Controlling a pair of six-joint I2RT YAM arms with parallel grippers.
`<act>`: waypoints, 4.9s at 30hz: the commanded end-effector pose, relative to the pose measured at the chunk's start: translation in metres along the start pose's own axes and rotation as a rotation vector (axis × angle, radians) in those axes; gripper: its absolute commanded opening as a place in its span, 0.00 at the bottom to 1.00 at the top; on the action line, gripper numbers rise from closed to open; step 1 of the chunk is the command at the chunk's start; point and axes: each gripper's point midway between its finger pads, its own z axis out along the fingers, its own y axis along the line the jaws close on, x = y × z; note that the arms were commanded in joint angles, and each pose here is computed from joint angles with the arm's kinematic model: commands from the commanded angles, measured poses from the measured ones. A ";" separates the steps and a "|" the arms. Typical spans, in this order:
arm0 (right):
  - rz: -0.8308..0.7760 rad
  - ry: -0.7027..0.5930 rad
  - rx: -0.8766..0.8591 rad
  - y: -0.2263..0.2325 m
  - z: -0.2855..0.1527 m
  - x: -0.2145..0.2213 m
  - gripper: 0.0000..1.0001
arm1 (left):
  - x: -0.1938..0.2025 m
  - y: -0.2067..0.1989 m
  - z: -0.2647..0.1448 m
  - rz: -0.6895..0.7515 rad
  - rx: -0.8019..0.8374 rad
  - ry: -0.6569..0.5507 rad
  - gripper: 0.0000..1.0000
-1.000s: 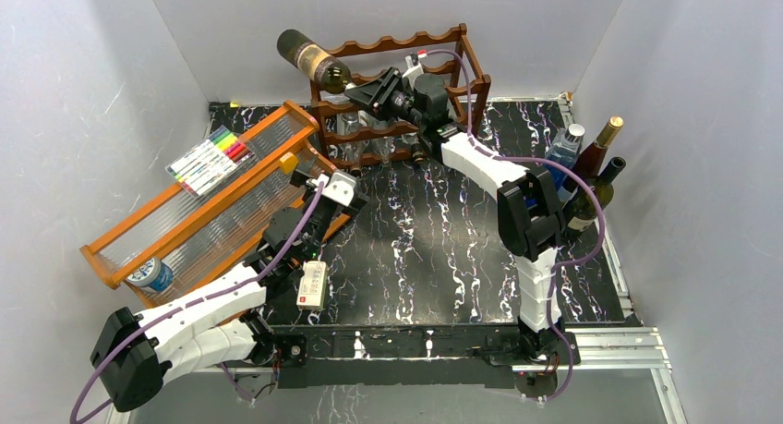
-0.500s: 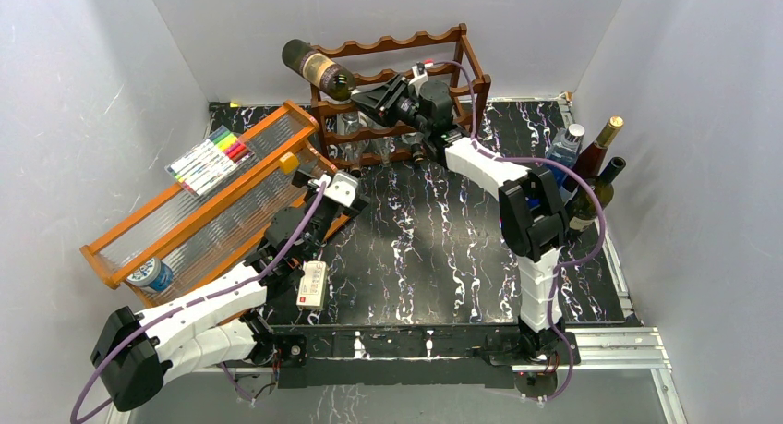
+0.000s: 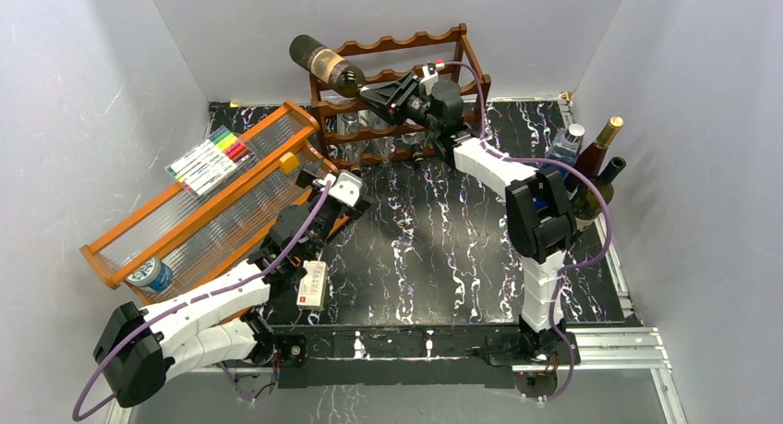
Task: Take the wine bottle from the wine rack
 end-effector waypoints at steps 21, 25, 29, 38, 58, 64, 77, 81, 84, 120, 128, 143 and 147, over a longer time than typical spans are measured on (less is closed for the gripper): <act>-0.209 -0.034 -0.214 0.152 -0.154 -0.026 0.00 | -0.034 0.006 0.003 -0.092 0.013 -0.077 0.98; -0.197 -0.018 -0.172 0.151 -0.180 -0.025 0.00 | -0.038 0.007 0.001 -0.099 0.016 -0.086 0.98; -0.182 0.000 -0.121 0.146 -0.203 -0.022 0.00 | -0.042 0.007 0.000 -0.107 0.023 -0.095 0.98; -0.148 0.139 0.071 0.098 -0.239 0.011 0.00 | -0.052 -0.016 -0.001 -0.089 0.166 -0.133 0.98; -0.004 0.481 0.417 -0.038 -0.296 0.089 0.00 | -0.021 -0.150 -0.021 0.003 0.840 -0.073 0.98; 0.019 0.574 0.429 -0.048 -0.308 0.104 0.00 | 0.000 -0.171 -0.022 0.034 0.920 0.002 0.98; -0.018 0.748 0.426 -0.053 -0.300 0.140 0.00 | 0.034 -0.208 -0.024 0.034 1.037 0.131 0.98; -0.029 0.773 0.410 -0.050 -0.295 0.146 0.00 | 0.035 -0.215 -0.029 0.038 1.060 0.134 0.97; -0.036 0.787 0.415 -0.052 -0.296 0.149 0.00 | 0.038 -0.213 -0.028 0.068 1.040 0.144 0.87; -0.375 0.300 0.430 -0.057 -0.225 0.110 0.62 | 0.005 -0.154 0.011 -0.029 0.641 0.152 0.11; -0.356 0.307 0.414 -0.061 -0.220 0.114 0.56 | 0.003 -0.155 0.010 -0.034 0.651 0.146 0.11; -0.669 0.068 0.706 -0.030 -0.264 0.041 0.00 | -0.017 -0.136 0.009 -0.070 0.589 0.096 0.98; -0.755 -0.021 0.856 -0.024 -0.296 0.013 0.00 | -0.020 -0.127 0.009 -0.064 0.548 0.076 0.98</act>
